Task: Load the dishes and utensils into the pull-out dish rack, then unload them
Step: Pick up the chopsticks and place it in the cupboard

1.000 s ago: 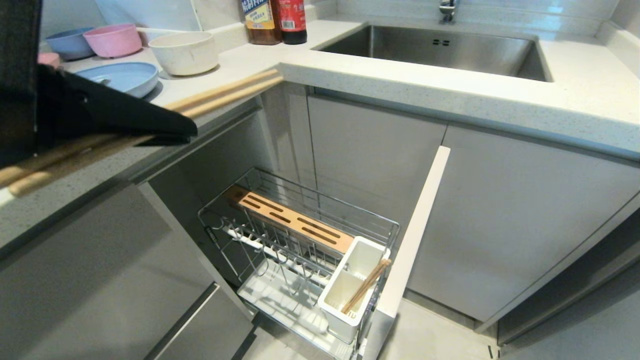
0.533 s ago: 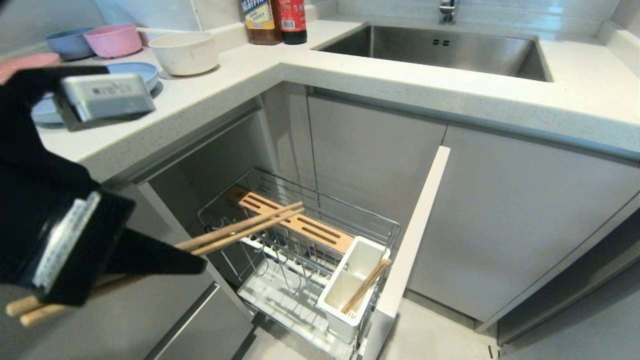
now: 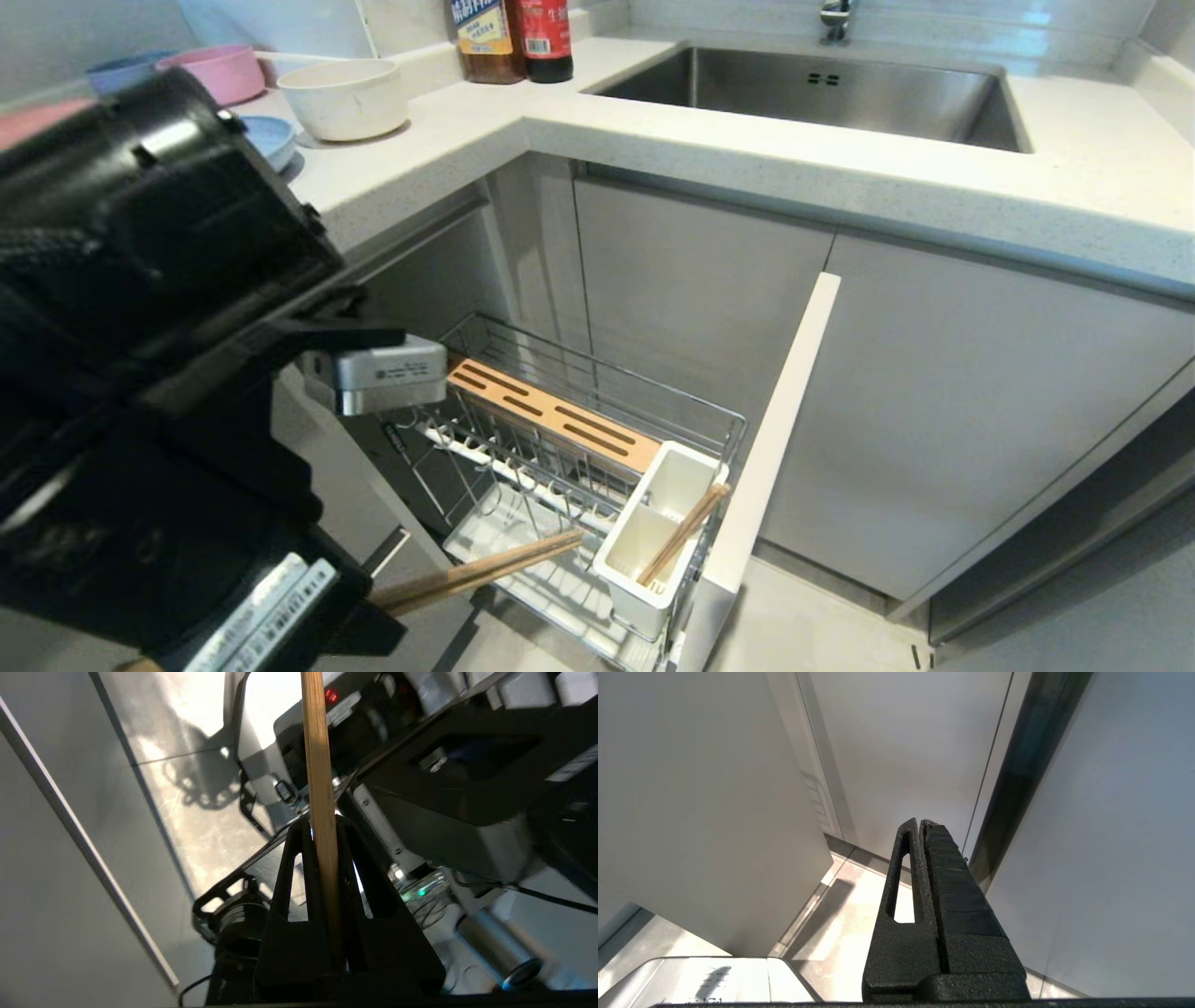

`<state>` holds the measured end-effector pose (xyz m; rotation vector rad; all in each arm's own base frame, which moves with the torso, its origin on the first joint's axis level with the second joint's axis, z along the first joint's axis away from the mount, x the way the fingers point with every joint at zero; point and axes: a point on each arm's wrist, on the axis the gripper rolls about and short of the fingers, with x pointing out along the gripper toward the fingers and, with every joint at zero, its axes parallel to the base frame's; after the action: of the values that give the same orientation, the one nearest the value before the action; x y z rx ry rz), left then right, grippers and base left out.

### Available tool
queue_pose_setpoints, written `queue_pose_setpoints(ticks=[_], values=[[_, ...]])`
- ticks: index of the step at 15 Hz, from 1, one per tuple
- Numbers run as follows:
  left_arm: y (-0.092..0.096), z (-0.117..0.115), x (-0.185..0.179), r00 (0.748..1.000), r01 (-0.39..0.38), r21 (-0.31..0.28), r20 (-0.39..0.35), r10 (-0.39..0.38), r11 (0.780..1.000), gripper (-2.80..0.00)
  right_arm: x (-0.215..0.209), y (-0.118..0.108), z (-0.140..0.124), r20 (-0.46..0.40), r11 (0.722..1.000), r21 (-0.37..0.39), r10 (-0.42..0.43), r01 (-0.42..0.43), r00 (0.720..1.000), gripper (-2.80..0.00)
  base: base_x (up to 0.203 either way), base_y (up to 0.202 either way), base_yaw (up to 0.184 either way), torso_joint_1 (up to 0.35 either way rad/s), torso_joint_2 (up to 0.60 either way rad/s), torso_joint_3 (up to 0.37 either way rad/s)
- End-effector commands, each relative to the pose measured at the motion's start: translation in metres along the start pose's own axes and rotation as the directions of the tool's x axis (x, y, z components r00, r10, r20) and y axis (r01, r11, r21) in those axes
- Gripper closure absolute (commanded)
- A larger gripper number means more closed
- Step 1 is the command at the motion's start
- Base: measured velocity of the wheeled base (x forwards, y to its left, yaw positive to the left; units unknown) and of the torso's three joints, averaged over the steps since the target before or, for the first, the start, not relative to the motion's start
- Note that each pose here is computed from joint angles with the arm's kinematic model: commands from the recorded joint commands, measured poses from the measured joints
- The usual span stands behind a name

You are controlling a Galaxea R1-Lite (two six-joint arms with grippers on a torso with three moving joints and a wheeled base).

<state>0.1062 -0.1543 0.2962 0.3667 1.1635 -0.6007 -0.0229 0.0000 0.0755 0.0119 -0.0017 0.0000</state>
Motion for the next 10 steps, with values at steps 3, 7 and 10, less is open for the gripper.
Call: queue_pose_setpoints(ticks=[3, 7, 10], values=[[-0.007, 0.013, 0.035, 0.994, -0.031, 0.039, -0.106, 0.035, 0.999, 0.00, 0.000, 0.000, 0.000, -0.001, 1.000, 0.000, 0.000, 0.000, 1.000, 0.00, 0.000, 0.000, 0.000, 0.000, 0.00, 0.000], [-0.014, 0.033, 0.059, 0.998, -0.021, 0.024, -0.059, 0.022, 0.999, 0.00, 0.000, 0.000, 0.000, -0.003, 1.000, 0.000, 0.000, 0.000, 1.000, 0.00, 0.000, 0.000, 0.000, 0.000, 0.00, 0.000], [-0.015, 0.040, 0.068, 0.998, -0.027, 0.038, -0.060, 0.029, 0.999, 0.00, 0.000, 0.000, 0.000, -0.003, 1.000, 0.000, 0.000, 0.000, 1.000, 0.00, 0.000, 0.000, 0.000, 0.000, 0.00, 0.000]])
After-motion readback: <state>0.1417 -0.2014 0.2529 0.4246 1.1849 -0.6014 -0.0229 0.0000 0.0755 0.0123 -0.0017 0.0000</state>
